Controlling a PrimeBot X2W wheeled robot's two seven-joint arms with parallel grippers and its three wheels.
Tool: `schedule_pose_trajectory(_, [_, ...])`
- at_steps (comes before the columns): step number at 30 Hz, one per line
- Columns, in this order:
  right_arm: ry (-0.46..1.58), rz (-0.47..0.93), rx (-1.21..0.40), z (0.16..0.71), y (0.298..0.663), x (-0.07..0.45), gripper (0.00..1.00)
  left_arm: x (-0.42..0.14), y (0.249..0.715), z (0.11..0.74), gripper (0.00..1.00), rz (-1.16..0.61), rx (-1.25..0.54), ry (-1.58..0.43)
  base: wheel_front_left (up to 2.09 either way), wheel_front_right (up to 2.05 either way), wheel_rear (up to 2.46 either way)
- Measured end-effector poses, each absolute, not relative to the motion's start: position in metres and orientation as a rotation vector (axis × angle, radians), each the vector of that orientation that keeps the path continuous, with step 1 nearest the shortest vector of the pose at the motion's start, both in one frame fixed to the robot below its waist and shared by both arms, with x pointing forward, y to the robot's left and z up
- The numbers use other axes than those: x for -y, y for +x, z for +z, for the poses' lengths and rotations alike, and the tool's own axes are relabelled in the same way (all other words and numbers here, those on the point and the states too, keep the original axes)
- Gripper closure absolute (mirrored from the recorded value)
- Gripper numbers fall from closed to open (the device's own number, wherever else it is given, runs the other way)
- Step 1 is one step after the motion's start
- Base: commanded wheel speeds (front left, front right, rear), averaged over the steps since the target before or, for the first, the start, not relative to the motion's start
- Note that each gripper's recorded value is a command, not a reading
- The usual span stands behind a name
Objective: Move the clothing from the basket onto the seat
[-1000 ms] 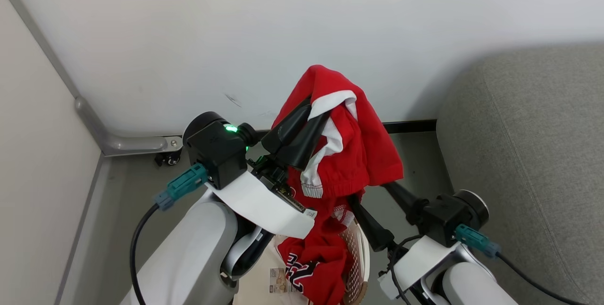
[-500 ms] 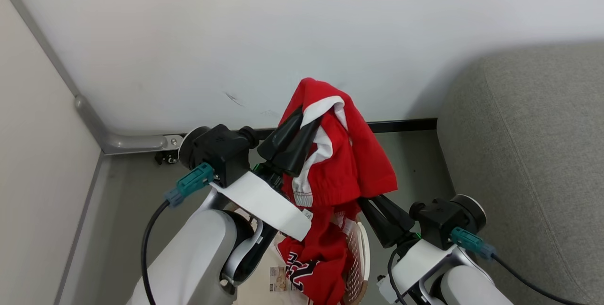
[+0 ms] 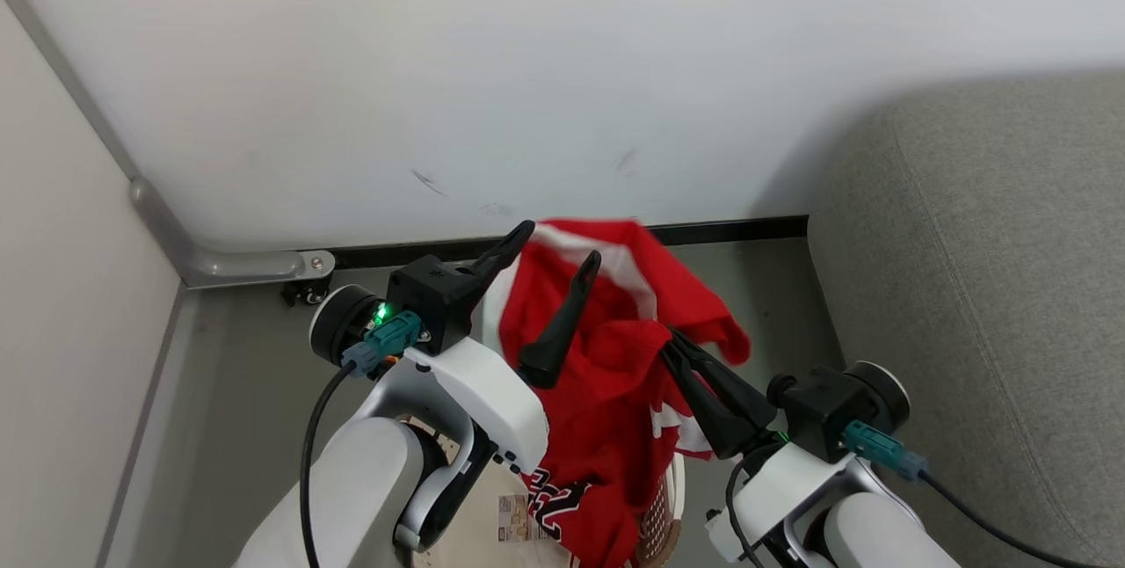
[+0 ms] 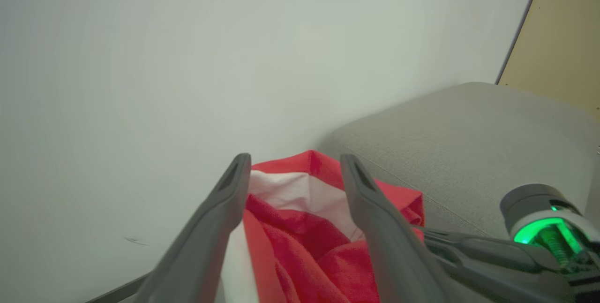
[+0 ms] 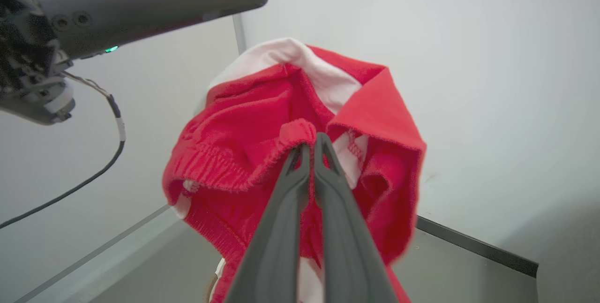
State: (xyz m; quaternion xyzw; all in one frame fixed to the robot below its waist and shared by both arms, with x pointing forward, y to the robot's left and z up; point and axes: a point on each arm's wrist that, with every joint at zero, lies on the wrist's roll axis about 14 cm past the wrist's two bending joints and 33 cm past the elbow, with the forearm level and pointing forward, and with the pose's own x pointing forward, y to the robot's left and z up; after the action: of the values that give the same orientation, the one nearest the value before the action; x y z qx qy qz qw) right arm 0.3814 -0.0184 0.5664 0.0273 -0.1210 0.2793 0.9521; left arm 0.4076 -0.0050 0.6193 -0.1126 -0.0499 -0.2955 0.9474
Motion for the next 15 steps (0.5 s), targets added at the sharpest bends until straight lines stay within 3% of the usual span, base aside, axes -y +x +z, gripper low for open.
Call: schedule_pose_trajectory(15, [0.056, 0.467, 0.277, 0.576, 0.392, 0.05, 1.0, 0.023, 0.404, 0.621, 0.0, -0.648, 0.071, -0.267, 0.0, 0.0, 0.0])
